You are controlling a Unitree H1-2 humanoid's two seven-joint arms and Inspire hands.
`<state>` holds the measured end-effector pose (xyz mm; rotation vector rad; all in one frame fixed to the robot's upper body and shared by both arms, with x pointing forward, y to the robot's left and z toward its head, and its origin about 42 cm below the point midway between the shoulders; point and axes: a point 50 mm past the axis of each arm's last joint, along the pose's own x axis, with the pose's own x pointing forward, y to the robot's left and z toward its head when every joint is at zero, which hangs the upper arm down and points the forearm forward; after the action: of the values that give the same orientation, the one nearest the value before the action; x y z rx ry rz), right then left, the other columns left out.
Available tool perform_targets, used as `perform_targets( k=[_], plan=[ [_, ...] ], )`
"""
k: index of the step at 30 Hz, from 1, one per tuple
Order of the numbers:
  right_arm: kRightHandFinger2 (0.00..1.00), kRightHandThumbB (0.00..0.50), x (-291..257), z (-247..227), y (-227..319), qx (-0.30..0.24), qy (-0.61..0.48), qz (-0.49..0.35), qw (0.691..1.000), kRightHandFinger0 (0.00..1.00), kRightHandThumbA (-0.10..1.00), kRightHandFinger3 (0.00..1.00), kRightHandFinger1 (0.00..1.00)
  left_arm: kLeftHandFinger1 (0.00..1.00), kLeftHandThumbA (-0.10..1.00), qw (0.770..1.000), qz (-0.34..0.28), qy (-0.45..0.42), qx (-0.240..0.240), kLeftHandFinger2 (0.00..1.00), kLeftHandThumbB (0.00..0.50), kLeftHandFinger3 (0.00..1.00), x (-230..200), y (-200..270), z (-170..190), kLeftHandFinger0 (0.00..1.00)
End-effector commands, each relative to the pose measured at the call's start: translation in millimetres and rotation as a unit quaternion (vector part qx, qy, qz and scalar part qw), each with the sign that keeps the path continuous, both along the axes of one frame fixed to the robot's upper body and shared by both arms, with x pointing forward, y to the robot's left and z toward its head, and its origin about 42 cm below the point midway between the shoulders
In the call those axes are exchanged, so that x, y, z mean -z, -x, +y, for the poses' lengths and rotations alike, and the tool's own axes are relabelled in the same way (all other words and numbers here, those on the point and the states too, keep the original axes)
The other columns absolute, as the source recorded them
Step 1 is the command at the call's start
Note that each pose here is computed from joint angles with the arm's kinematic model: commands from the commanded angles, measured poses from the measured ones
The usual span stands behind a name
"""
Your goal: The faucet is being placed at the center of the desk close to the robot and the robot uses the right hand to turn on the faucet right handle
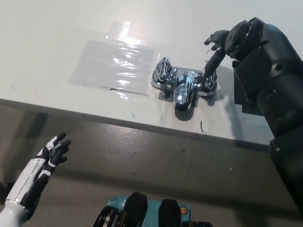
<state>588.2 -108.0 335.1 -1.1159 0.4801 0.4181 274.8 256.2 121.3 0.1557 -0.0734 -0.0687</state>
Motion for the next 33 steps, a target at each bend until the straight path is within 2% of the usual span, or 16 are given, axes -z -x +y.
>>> perform_targets(
  k=[1, 4, 5, 7, 8, 14, 16, 20, 21, 23, 25, 27, 29, 30, 32, 33],
  plan=[
    [1.0, 0.199, -27, 9, -3, -0.009, 0.018, -0.039, 0.999, 1.0, 0.94, 1.0, 1.0, 1.0, 0.93, 0.999, -0.036, -0.008, 0.004, 1.0, 0.154, 1.0, -15, -2, 4, 1.0],
    [1.0, 0.187, -27, 8, -3, -0.013, 0.028, -0.036, 0.999, 1.0, 0.97, 1.0, 1.0, 1.0, 0.94, 0.999, -0.035, -0.01, 0.005, 1.0, 0.161, 1.0, -15, -2, 4, 1.0],
    [1.0, 0.164, -26, 8, -3, -0.026, 0.041, -0.031, 0.998, 1.0, 1.0, 1.0, 1.0, 1.0, 0.93, 0.999, -0.037, -0.007, 0.005, 1.0, 0.153, 1.0, -15, -2, 4, 1.0],
    [1.0, 0.183, -27, 7, -3, -0.018, 0.045, -0.038, 0.998, 1.0, 1.0, 1.0, 1.0, 1.0, 0.93, 0.999, -0.039, -0.005, 0.005, 1.0, 0.155, 1.0, -16, -3, 4, 1.0],
    [1.0, 0.172, -27, 7, -3, -0.019, 0.045, -0.037, 0.998, 1.0, 1.0, 1.0, 1.0, 1.0, 0.93, 0.999, -0.039, -0.006, 0.005, 1.0, 0.165, 1.0, -16, -4, 4, 1.0],
    [1.0, 0.192, -25, 3, -4, -0.02, 0.062, -0.032, 0.997, 1.0, 1.0, 1.0, 1.0, 1.0, 0.93, 0.999, -0.04, -0.006, 0.004, 1.0, 0.16, 1.0, -17, -4, 4, 1.0],
    [1.0, 0.224, -23, 2, -4, -0.012, 0.073, -0.037, 0.997, 1.0, 1.0, 1.0, 1.0, 1.0, 0.93, 0.999, -0.039, -0.008, 0.003, 1.0, 0.168, 1.0, -17, -4, 5, 1.0],
    [1.0, 0.227, -25, 0, -3, -0.017, 0.092, -0.018, 0.995, 1.0, 1.0, 1.0, 1.0, 1.0, 0.93, 0.999, -0.041, -0.009, 0.004, 1.0, 0.17, 1.0, -18, -5, 5, 1.0],
    [1.0, 0.255, -24, -1, -3, -0.012, 0.099, -0.018, 0.995, 1.0, 0.99, 1.0, 1.0, 1.0, 0.93, 0.999, -0.041, -0.007, 0.003, 1.0, 0.17, 1.0, -19, -5, 5, 1.0],
    [1.0, 0.248, -25, -5, -3, -0.008, 0.1, -0.009, 0.995, 1.0, 0.89, 1.0, 1.0, 1.0, 0.93, 0.999, -0.042, -0.007, 0.003, 1.0, 0.166, 1.0, -19, -5, 5, 1.0],
    [1.0, 0.239, -28, -8, -4, -0.025, 0.124, 0.002, 0.992, 1.0, 0.91, 1.0, 1.0, 1.0, 0.93, 0.999, -0.04, -0.003, 0.005, 1.0, 0.169, 1.0, -20, -6, 5, 1.0],
    [1.0, 0.259, -29, -12, -4, -0.022, 0.134, 0.001, 0.991, 1.0, 0.8, 1.0, 1.0, 1.0, 0.93, 0.999, -0.042, -0.004, 0.007, 1.0, 0.157, 1.0, -20, -7, 5, 1.0],
    [1.0, 0.266, -31, -15, -5, -0.019, 0.138, 0.001, 0.99, 1.0, 0.76, 1.0, 1.0, 1.0, 0.94, 0.999, -0.041, -0.006, 0.007, 1.0, 0.157, 1.0, -20, -8, 5, 1.0],
    [1.0, 0.291, -31, -17, -5, -0.017, 0.145, -0.001, 0.989, 1.0, 0.72, 1.0, 1.0, 1.0, 0.94, 0.999, -0.04, -0.01, 0.005, 1.0, 0.17, 1.0, -20, -8, 5, 1.0],
    [1.0, 0.324, -32, -23, -6, -0.012, 0.157, -0.002, 0.988, 1.0, 0.67, 1.0, 1.0, 1.0, 0.94, 0.999, -0.041, -0.01, 0.005, 1.0, 0.156, 1.0, -21, -8, 6, 1.0],
    [1.0, 0.325, -32, -23, -6, -0.012, 0.158, -0.002, 0.987, 1.0, 0.67, 1.0, 1.0, 1.0, 0.94, 0.999, -0.041, -0.01, 0.005, 1.0, 0.156, 1.0, -21, -8, 6, 1.0]
  ],
)
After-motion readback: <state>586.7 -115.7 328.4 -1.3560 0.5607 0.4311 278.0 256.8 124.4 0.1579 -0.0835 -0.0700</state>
